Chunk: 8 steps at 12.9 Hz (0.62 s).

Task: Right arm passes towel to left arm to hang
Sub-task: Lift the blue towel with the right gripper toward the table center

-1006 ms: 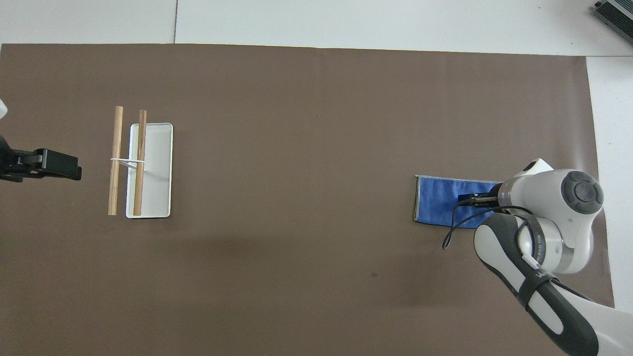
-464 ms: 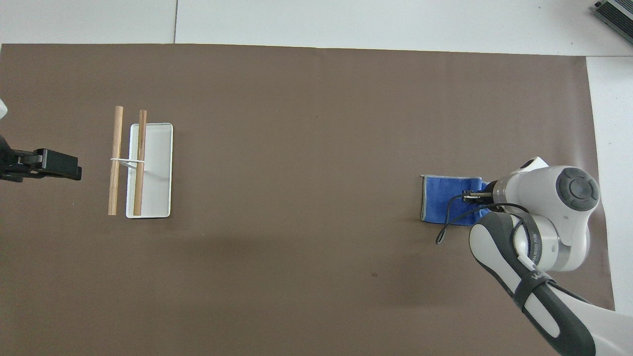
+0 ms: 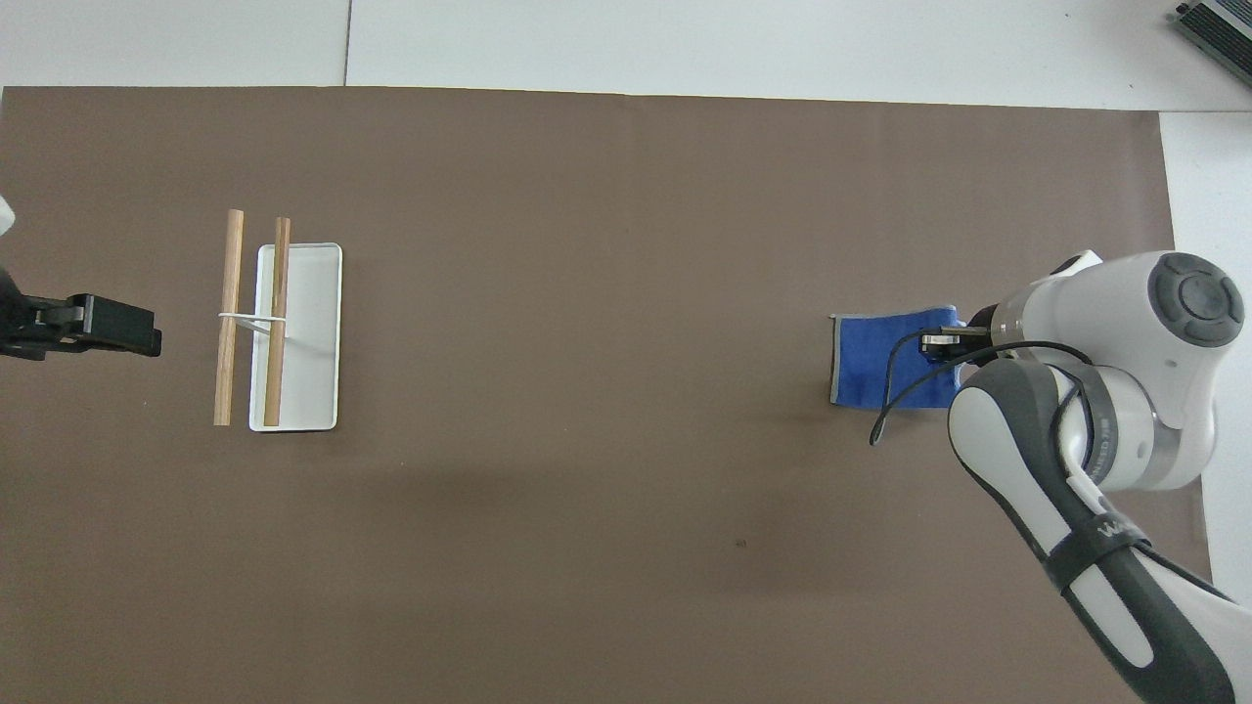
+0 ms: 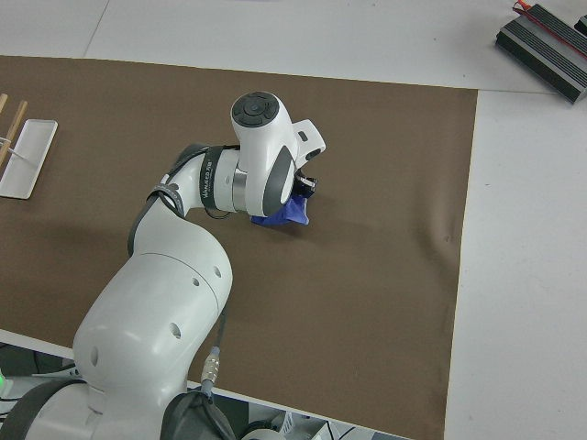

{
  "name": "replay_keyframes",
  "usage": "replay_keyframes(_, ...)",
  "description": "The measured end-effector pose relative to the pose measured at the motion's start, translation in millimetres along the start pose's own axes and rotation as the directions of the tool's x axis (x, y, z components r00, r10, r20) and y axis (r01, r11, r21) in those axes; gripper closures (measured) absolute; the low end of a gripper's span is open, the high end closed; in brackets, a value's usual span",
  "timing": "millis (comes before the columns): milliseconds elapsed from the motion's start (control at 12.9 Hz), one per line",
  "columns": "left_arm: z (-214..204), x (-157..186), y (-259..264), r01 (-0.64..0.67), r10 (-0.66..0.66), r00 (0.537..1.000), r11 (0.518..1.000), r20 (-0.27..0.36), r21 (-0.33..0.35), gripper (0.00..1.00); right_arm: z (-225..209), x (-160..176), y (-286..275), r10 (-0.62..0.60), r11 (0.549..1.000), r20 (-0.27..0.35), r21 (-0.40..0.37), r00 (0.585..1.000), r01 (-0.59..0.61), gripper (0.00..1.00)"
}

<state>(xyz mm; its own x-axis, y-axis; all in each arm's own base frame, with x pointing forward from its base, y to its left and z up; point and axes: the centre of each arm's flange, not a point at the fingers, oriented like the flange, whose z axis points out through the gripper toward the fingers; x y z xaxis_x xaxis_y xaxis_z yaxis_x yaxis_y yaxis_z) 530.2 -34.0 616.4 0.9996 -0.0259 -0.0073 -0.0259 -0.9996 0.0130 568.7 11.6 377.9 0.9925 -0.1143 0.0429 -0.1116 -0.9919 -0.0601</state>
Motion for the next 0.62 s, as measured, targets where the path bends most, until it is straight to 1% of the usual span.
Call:
replay_keyframes(232,0,0,0,0.0,0.0,1.0,1.0,0.0,0.0,0.0,-48,15,-27,0.017,0.999,-0.028,0.035,0.999,-0.016,0.91)
replay_keyframes(309,0,0,0,0.0,0.0,1.0,1.0,0.0,0.0,0.0,-62,19,-38,0.036,0.997,-0.038,0.067,0.999,-0.034,0.91)
replay_keyframes(464,0,0,0,0.0,0.0,1.0,1.0,0.0,0.0,0.0,-84,24,-52,0.09,0.982,-0.048,0.169,0.995,-0.08,0.91)
replay_keyframes(619,0,0,0,0.0,0.0,1.0,1.0,0.0,0.0,0.0,-99,27,-57,0.148,0.952,-0.044,0.276,0.988,-0.13,0.91)
